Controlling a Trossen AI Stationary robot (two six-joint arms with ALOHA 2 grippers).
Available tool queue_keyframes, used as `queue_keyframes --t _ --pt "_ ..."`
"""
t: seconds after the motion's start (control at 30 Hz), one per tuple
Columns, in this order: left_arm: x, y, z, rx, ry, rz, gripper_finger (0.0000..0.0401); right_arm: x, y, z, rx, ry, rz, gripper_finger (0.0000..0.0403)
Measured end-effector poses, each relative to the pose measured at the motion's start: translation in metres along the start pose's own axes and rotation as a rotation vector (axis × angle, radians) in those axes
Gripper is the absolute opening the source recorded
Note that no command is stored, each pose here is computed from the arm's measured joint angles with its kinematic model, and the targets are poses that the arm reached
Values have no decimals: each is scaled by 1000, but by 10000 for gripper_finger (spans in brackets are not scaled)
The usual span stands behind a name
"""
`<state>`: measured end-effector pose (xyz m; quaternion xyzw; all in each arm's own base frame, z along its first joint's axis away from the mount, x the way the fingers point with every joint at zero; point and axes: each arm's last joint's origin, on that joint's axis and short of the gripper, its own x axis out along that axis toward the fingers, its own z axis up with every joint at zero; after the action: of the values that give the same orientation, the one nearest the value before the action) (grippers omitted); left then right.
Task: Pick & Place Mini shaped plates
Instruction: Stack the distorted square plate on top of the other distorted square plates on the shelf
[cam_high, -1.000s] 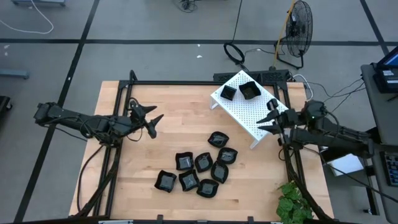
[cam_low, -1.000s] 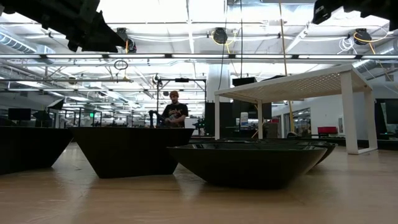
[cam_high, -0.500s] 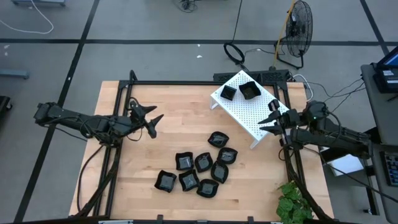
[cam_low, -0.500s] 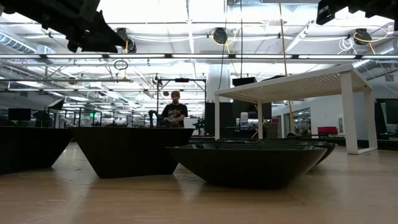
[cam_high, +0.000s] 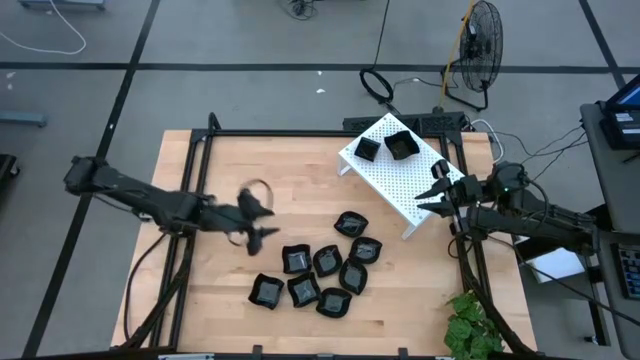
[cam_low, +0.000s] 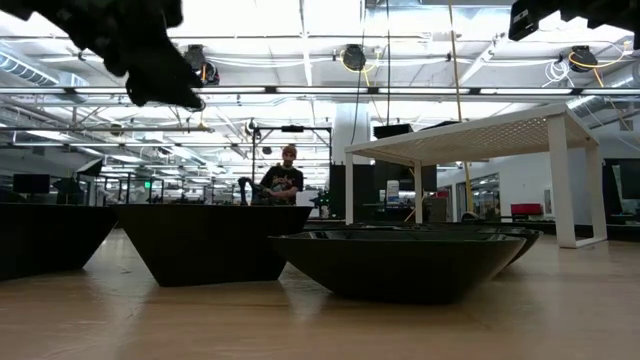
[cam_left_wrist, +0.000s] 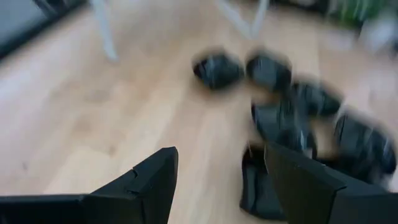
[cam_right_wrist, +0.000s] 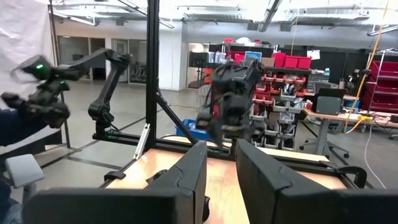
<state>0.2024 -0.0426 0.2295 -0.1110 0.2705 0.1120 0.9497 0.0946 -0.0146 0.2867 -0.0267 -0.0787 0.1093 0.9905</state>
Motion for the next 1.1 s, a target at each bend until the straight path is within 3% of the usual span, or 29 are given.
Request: queue_keyframes --t 0.1,0.27,0.4,0.53,1.1 --pt "23 -16 -1 118 148 6 243 0 0 0 -3 0 0 73" --pt "60 -38 -9 296 307 -79 243 0 0 0 -11 0 -4 73" --pt "83 -43 -18 299 356 -72 243 1 0 0 -21 2 -4 73" --pt "96 -47 -21 276 346 -132 243 2 -1 -1 -19 8 -4 73" --pt "105 -30 -15 223 363 -138 243 2 -1 -1 -15 12 -1 73"
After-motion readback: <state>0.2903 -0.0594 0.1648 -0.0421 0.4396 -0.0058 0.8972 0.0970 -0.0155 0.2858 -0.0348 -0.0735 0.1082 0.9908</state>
